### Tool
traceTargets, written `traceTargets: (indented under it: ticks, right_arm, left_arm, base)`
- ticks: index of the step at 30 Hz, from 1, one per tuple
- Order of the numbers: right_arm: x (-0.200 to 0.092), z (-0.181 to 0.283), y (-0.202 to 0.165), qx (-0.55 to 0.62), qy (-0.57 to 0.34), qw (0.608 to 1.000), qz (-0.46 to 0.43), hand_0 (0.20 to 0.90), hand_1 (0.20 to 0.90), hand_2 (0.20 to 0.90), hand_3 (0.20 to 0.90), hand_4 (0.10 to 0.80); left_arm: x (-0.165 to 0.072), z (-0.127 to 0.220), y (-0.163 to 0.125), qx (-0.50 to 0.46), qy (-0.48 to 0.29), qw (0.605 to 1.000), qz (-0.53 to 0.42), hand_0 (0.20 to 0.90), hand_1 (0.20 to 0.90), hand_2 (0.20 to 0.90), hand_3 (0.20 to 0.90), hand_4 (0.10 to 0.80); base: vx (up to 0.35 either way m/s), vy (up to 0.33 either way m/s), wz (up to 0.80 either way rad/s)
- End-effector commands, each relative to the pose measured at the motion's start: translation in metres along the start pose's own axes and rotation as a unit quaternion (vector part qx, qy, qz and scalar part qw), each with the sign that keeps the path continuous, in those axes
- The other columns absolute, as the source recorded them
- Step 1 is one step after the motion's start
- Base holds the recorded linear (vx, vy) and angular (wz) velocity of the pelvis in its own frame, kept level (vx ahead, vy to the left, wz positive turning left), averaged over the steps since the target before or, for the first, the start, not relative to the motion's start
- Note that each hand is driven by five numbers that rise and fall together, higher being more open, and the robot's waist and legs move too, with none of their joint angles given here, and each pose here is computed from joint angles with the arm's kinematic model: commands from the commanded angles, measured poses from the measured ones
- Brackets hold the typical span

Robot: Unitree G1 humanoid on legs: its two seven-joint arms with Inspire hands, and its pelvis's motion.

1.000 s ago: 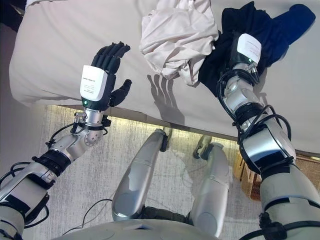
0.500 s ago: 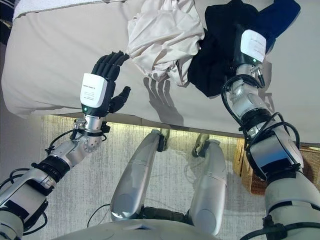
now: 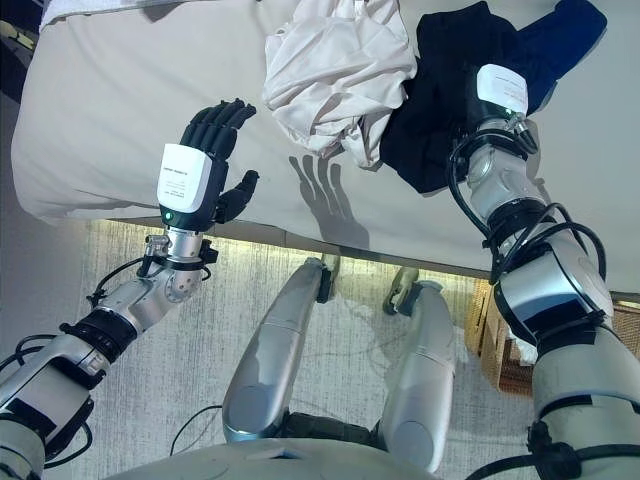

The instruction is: Pick up the clothes from the bed and place them into the basket

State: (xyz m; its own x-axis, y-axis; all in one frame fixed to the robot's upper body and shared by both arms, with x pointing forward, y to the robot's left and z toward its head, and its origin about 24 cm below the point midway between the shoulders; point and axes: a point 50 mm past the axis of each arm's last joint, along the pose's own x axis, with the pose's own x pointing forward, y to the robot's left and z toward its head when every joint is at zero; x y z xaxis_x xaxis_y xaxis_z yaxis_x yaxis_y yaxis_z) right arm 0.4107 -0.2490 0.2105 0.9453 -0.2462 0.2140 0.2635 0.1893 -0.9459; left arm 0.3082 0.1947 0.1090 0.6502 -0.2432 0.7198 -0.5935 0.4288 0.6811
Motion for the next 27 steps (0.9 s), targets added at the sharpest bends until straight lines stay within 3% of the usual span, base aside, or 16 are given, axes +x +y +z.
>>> traceTargets:
  ticks: [1, 2, 7, 21, 27]
  right_arm:
    - [0.013, 0.002, -0.044, -0.018, -0.007, 0.999, -0.031, 0.382, 0.382, 0.382, 0.296, 0.196]
    - [0.013, 0.004, -0.045, -0.017, -0.009, 0.999, -0.033, 0.300, 0.300, 0.300, 0.200, 0.100]
    - [0.013, 0.008, -0.055, -0.006, -0.028, 0.998, -0.061, 0.300, 0.300, 0.300, 0.200, 0.100]
    - [0.008, -0.008, -0.043, -0.003, -0.026, 0.998, -0.057, 0.300, 0.300, 0.300, 0.200, 0.100]
    - [-0.002, -0.012, -0.042, 0.019, -0.061, 0.992, -0.105, 0.300, 0.300, 0.300, 0.200, 0.100]
  left_arm:
    - [0.033, 0.016, 0.025, -0.039, -0.053, 0.994, 0.091, 0.900, 0.900, 0.900, 0.900, 0.800]
    - [0.032, 0.016, 0.025, -0.039, -0.054, 0.994, 0.090, 0.900, 0.900, 0.900, 0.900, 0.800]
    - [0.029, 0.013, 0.029, -0.031, -0.058, 0.994, 0.082, 0.900, 0.900, 0.900, 0.900, 0.800]
    - [0.026, 0.009, 0.025, -0.055, -0.026, 0.996, 0.062, 0.900, 0.900, 0.900, 0.900, 0.800]
    - [0.019, 0.004, 0.025, -0.056, -0.003, 0.996, 0.064, 0.900, 0.900, 0.900, 0.900, 0.800]
  base:
    - [-0.014, -0.018, 0.06]
    - [-0.012, -0.025, 0.06]
    - [-0.019, -0.027, 0.07]
    - [-0.016, -0.004, -0.02]
    - [0.022, -0.011, -0.20]
